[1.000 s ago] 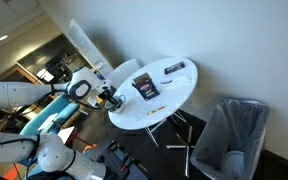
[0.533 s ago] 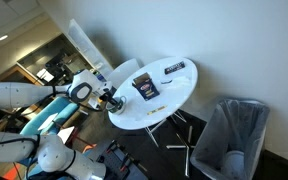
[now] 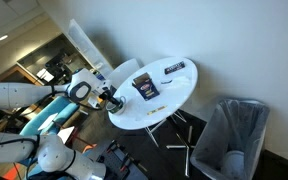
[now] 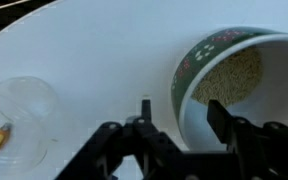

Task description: Move the mug forward slightly

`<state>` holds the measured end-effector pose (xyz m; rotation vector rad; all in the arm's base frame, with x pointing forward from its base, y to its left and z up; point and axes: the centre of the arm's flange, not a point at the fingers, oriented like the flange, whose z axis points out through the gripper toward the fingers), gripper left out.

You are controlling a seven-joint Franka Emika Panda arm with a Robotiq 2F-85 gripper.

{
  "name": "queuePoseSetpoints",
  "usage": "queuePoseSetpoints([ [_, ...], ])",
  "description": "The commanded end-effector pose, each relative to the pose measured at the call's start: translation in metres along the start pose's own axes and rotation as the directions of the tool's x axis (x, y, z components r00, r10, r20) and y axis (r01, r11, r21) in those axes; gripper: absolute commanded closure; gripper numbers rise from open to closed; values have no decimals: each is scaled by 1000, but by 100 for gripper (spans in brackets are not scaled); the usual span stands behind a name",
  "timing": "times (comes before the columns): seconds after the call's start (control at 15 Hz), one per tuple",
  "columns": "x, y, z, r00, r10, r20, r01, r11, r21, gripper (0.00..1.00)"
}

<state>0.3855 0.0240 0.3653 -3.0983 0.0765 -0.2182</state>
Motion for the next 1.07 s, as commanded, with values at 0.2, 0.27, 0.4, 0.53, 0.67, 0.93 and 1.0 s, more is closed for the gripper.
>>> queuePoseSetpoints([
  [0.2, 6, 6, -51, 999, 14, 34, -14, 1000, -5, 0],
  [0.27, 9, 7, -59, 999, 17, 37, -17, 1000, -4, 0],
  [0.4, 19, 12, -78, 999, 29, 37, -29, 1000, 1, 0],
  [0.53, 30, 16, -95, 999, 33, 40, -33, 999, 6, 0],
  [0.67, 41, 19, -107, 999, 38, 38, -38, 999, 5, 0],
  [0.93, 37, 18, -109, 999, 46, 11, -46, 999, 13, 0],
  [1.0, 37, 18, -109, 999, 46, 12, -46, 999, 13, 0],
])
